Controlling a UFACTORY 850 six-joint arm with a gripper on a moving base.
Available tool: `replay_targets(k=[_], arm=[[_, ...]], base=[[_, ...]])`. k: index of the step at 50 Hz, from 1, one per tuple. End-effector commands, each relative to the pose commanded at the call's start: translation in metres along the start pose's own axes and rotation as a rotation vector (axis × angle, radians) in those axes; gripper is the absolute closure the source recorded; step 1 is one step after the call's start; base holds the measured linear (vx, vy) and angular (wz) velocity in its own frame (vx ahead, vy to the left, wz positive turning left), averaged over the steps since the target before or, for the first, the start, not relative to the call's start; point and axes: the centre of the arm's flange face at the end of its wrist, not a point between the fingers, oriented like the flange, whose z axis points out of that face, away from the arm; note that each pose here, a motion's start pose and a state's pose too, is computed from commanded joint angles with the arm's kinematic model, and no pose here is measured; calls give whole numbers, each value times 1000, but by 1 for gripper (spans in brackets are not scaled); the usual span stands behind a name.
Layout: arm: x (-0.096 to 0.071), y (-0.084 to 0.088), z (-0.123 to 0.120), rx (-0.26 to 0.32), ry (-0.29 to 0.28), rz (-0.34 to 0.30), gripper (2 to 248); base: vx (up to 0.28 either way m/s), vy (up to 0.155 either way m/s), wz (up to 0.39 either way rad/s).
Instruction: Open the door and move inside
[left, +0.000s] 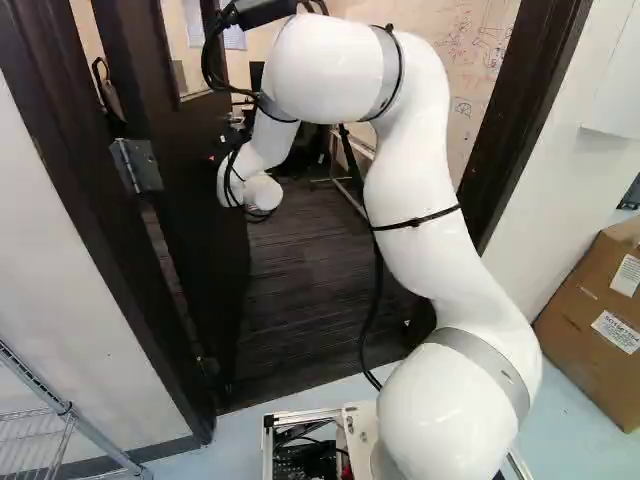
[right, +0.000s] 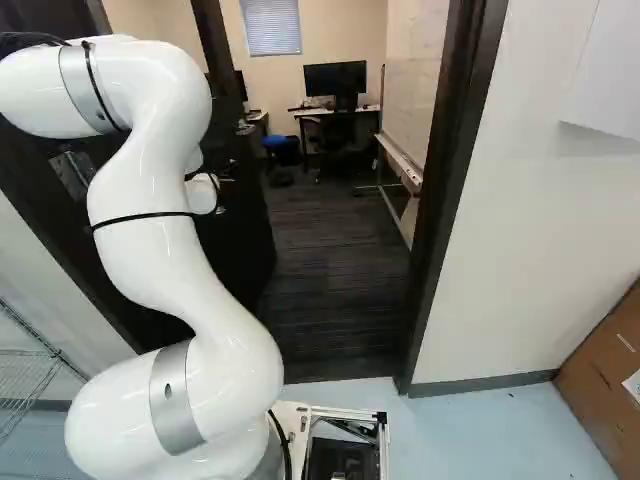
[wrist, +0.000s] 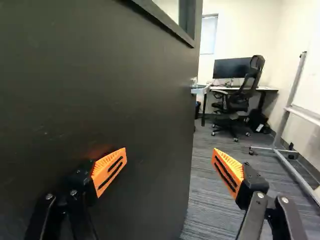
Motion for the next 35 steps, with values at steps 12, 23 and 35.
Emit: replay_targets(k=[12, 23, 35], arm=[[2, -9, 2, 69, 35, -37, 3], [5, -16, 2, 131, 66, -69, 3], [4, -22, 2, 193, 63, -103, 3]], base=[[0, 0, 0], [0, 0, 0], [0, 0, 0]])
